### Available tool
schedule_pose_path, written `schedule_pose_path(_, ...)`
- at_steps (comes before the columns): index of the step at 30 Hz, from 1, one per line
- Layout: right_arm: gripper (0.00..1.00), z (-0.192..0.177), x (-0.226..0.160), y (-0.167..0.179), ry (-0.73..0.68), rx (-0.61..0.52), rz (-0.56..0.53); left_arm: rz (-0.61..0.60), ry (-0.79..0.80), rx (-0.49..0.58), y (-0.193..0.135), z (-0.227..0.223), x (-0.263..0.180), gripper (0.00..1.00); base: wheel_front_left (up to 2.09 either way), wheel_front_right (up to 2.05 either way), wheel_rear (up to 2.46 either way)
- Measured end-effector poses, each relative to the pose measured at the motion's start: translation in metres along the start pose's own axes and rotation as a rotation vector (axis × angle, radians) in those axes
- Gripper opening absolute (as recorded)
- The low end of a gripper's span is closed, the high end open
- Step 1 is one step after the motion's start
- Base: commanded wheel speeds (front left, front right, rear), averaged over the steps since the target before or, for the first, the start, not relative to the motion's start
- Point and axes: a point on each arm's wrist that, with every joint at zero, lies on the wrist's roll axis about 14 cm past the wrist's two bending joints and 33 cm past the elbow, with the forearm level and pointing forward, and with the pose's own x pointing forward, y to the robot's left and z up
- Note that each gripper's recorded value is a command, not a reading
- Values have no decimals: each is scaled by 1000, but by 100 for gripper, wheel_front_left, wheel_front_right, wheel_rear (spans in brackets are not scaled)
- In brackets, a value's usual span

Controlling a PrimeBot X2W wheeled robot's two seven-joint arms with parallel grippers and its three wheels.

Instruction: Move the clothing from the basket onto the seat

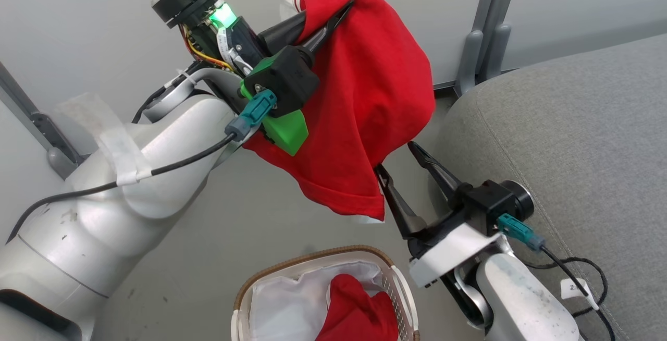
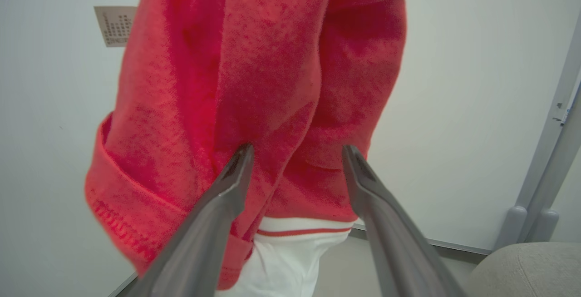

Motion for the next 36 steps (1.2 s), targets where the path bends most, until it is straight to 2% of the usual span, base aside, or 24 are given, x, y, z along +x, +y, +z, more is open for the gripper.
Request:
schedule_pose_path(7,100,5,23,31,-7,7,122,-25,-9,-9,-11,4,-1,0,0,0,0)
schedule_pose_path(15,100,24,43,47,-52,17,198,-37,-19,-28,-20,8,-2,0,0,0,0)
schedule_pose_path(16,63,26,44,47,-55,17,202,-37,-19,-32,-20,8,-2,0,0,0,0)
schedule_pose_path(18,29,28,46,49,-61,20,207,-37,-15,-41,-22,6,-3,0,0,0,0)
schedule_pose_path(19,17,29,47,49,-63,20,209,-37,-11,-45,-23,5,-4,0,0,0,0)
schedule_pose_path(20,0,30,48,49,-64,20,209,-36,-7,-50,-24,3,-5,0,0,0,0)
schedule_pose_path(30,0,32,45,43,-70,12,189,9,35,-127,-26,-14,-15,0,0,0,0)
schedule_pose_path(36,0,37,43,29,-87,-14,147,70,70,-240,-33,-32,-27,0,0,0,0)
